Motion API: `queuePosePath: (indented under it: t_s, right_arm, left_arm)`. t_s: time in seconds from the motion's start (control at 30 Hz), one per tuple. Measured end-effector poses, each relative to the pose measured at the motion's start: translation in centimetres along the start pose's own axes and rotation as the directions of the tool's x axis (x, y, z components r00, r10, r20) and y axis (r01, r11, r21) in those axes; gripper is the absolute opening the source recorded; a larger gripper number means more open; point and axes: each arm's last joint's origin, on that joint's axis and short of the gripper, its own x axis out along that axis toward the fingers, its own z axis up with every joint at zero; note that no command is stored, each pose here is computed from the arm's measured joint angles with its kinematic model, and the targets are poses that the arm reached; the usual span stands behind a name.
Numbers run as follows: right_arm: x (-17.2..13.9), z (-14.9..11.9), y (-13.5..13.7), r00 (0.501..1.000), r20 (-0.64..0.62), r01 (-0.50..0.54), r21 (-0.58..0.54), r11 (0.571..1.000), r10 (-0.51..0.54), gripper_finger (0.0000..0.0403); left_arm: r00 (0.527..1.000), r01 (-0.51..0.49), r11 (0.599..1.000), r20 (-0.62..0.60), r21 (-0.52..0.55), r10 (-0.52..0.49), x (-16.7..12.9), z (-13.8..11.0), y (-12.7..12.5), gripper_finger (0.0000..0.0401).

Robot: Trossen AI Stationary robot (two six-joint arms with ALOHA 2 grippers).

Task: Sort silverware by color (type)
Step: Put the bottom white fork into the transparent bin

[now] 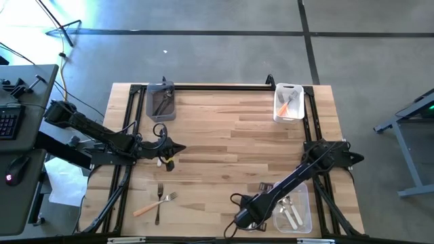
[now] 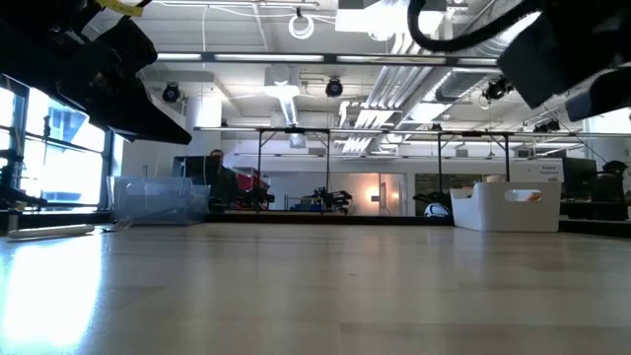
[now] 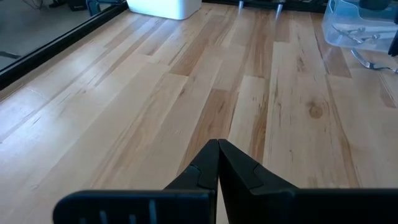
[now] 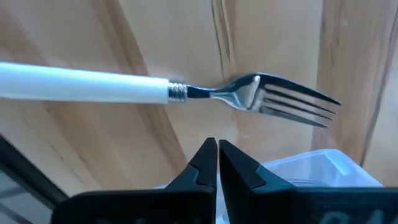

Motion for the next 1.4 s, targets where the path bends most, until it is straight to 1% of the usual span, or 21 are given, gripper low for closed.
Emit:
queuePosePath:
  t_s: [0.13,0.23,0.5,0.7,0.77,0.93,1.07,1.4]
  right_arm:
    - [0.2,-0.2,0.0,1.0,-0.018,0.016,-0.009,1.0,-0.016,0.0]
    - [0.1,-0.5,-0.2,0.998,-0.033,0.047,-0.007,0.999,-0.048,0.0]
    - [1.1,-0.3,0.1,0.997,-0.06,0.05,-0.037,0.998,-0.052,0.0]
    - [1.6,-0.2,0.4,0.997,-0.058,0.047,-0.045,0.998,-0.049,0.0]
    - [1.7,-0.1,0.5,0.998,-0.043,0.046,-0.053,0.998,-0.048,0.0]
    - [1.6,0.3,0.2,0.996,0.012,0.092,-0.058,0.994,-0.092,0.0]
    - [1.6,0.9,0.0,0.992,0.071,0.113,-0.068,0.991,-0.108,0.0]
    - [0.8,2.6,-1.4,0.954,0.226,0.215,-0.053,0.975,-0.198,0.0]
  left_arm:
    - [1.0,-0.001,1.0,-0.003,0.002,0.001,0.0,0.0,0.0,0.0]
    - [1.0,-0.001,1.0,-0.003,0.002,0.001,0.0,0.0,0.0,0.0]
    - [1.0,-0.001,1.0,-0.004,0.002,0.001,0.0,0.0,0.0,0.0]
    - [1.0,0.0,1.0,-0.005,0.003,0.0,0.0,-0.1,0.0,0.0]
    - [1.0,0.0,1.0,-0.005,0.003,0.0,0.0,-0.1,0.0,0.0]
    - [1.0,0.001,1.0,-0.006,0.003,-0.001,0.0,-0.1,0.0,0.0]
    - [1.0,0.001,1.0,-0.006,0.003,-0.001,0.0,-0.1,0.0,0.0]
    - [1.0,0.002,1.0,-0.007,0.003,-0.002,0.0,-0.1,0.0,0.0]
